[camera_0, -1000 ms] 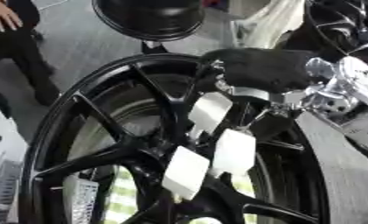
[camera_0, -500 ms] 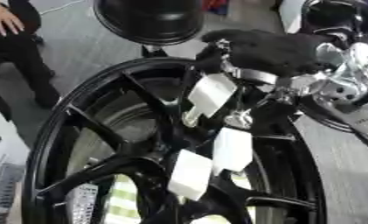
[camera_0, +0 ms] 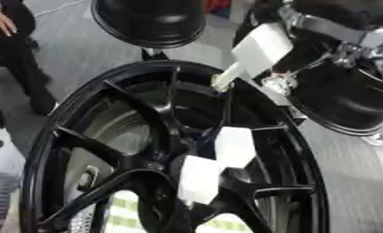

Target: Pull the pin out of the wheel hub.

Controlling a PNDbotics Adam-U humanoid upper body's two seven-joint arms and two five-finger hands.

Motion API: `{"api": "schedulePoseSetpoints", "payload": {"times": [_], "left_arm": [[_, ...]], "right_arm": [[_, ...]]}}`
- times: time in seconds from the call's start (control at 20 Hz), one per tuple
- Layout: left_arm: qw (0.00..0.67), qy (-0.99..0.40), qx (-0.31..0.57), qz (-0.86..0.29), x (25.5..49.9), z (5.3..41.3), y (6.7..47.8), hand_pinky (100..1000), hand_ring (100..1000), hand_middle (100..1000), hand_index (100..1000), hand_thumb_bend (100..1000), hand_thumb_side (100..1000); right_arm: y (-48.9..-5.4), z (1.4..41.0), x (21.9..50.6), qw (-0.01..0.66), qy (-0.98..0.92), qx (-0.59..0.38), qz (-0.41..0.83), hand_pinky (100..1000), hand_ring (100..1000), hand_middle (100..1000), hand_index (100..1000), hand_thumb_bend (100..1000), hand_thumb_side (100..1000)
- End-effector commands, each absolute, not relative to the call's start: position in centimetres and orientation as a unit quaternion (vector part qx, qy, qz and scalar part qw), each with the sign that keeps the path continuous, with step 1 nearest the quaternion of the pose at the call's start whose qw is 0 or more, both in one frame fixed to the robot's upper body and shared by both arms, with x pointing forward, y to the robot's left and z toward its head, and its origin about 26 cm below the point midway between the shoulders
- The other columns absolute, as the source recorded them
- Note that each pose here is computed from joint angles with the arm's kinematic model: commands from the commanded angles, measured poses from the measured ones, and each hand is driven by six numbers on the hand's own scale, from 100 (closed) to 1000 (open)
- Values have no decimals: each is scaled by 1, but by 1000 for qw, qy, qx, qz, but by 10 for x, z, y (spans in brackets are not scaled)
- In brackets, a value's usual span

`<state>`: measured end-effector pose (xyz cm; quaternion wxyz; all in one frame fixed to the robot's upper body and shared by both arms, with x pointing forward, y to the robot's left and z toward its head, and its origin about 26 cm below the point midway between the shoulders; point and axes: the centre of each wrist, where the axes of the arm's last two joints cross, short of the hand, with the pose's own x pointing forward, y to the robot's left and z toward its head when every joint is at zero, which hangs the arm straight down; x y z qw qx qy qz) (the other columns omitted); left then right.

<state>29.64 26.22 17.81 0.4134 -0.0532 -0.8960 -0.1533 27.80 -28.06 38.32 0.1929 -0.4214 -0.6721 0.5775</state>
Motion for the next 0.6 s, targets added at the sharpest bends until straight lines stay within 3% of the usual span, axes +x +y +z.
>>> {"api": "schedulePoseSetpoints", "payload": {"times": [0.05, 0.2, 0.6], "left_arm": [[402, -902, -32, -154, 293, 186, 270, 810, 678, 670, 836, 100, 741], [406, -902, -16, -146, 291, 184, 276, 811, 679, 670, 836, 100, 741], [415, -898, 12, -142, 287, 179, 287, 811, 679, 670, 835, 100, 725]], "right_arm": [[-301, 406, 263, 199, -671, -467, 541, 1000, 763, 452, 464, 153, 100], [-321, 408, 262, 234, -662, -500, 507, 1000, 764, 465, 482, 180, 100], [-384, 383, 278, 386, -628, -532, 417, 970, 767, 499, 524, 131, 100]]}}
